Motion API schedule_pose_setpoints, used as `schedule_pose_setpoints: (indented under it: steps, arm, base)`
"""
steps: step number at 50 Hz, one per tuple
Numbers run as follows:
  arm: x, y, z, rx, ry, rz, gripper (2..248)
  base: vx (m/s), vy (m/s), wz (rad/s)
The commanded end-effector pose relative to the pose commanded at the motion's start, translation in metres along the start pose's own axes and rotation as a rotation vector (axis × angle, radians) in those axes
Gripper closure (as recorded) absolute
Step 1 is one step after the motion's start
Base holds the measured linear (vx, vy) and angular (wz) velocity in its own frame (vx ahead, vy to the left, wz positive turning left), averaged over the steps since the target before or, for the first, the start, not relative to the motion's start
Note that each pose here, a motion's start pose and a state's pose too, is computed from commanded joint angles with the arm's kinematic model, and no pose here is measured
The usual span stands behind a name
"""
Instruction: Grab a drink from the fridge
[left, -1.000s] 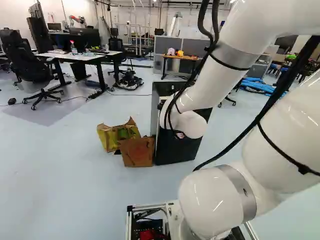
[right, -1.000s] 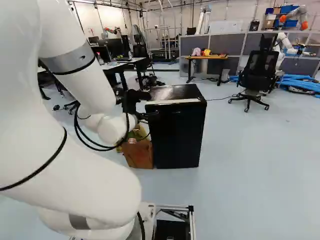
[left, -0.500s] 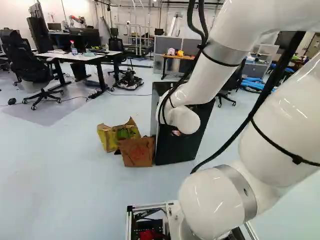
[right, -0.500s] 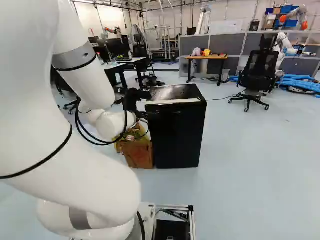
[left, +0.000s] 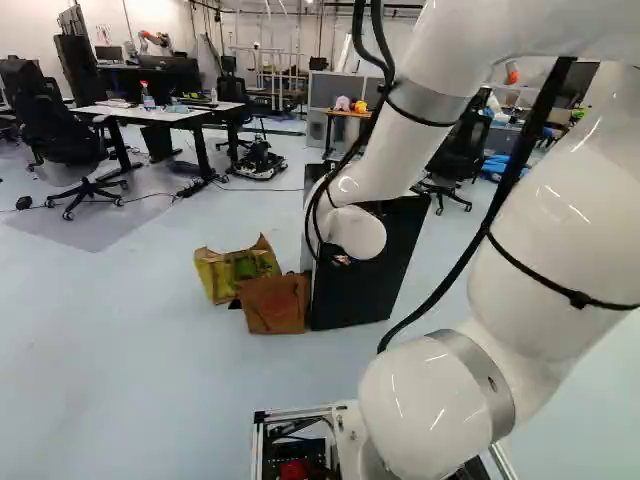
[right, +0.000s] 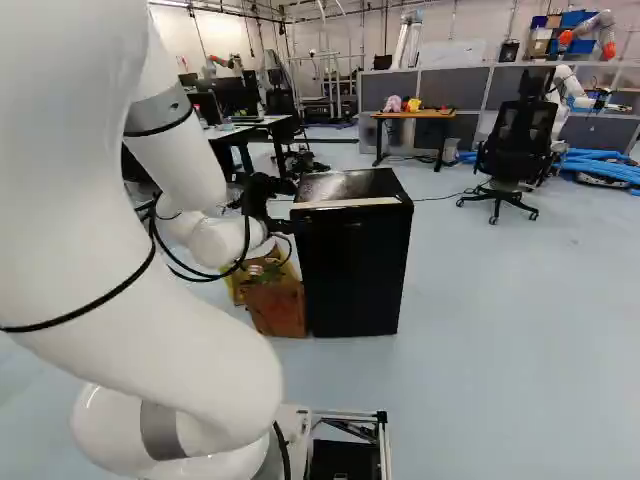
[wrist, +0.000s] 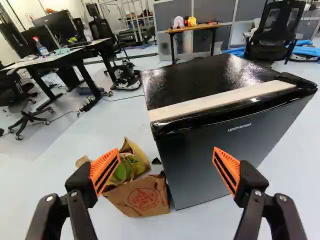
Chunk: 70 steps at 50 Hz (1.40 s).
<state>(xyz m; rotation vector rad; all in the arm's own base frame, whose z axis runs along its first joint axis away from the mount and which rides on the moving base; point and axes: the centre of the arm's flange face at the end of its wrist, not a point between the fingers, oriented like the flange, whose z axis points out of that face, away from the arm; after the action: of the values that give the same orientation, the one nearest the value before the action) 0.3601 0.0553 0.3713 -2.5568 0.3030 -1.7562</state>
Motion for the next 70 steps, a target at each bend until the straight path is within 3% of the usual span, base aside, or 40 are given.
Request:
schedule_pose_setpoints:
  steps: [35,70]
  arm:
    - [-0.019,-0.025,0.042,-0.011,-0.034,-0.014,3]
    - [-0.039,-0.022,0.065,-0.1,0.033,-0.002,3]
  base:
    - [0.0,0.0,0.0]
    - [0.0,0.0,0.0]
